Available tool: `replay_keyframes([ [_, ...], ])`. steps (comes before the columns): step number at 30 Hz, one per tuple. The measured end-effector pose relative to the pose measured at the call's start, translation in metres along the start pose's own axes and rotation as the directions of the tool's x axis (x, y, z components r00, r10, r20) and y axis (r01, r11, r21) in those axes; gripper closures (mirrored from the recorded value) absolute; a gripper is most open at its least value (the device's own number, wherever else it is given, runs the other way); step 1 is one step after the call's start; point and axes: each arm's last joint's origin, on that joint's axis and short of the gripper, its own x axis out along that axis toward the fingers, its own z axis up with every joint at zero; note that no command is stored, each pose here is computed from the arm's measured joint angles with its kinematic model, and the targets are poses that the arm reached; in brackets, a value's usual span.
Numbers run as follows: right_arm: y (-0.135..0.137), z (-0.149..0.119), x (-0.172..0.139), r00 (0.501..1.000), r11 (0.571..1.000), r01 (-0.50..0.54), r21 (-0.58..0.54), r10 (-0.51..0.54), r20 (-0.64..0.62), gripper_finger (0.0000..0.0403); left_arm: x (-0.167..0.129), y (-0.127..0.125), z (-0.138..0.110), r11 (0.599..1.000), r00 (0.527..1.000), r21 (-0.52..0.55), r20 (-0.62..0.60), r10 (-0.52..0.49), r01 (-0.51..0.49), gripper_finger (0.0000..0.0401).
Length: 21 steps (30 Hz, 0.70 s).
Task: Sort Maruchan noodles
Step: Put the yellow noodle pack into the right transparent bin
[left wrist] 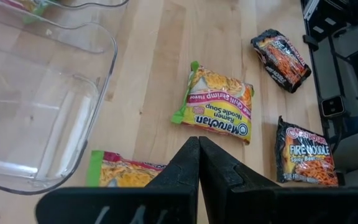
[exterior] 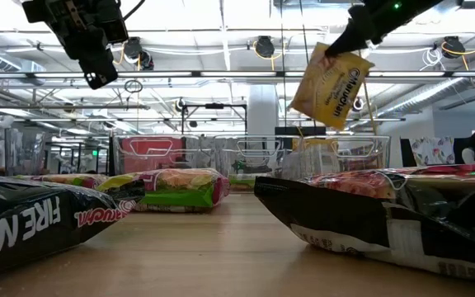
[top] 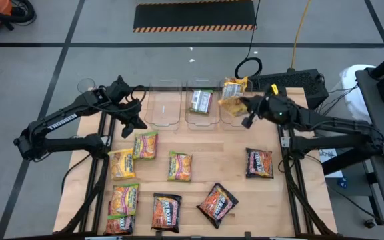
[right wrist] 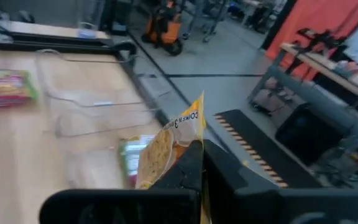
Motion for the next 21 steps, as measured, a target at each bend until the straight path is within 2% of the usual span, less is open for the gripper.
replay_keyframes([
  [5, -0.013, -0.006, 0.007, 0.997, 0.999, 0.053, -0.006, -0.054, -0.053, 0.0403, 0.0, 0.0, 0.0, 1.0, 1.0, -0.002, 0.0, 0.0, 0.0, 0.0393],
  [21, -0.035, -0.039, 0.054, 0.956, 0.982, -0.188, 0.019, 0.188, -0.225, 0.0403, 0.0, 0.0, 0.0, 1.0, 1.0, -0.002, 0.0, 0.0, 0.0, 0.0393],
])
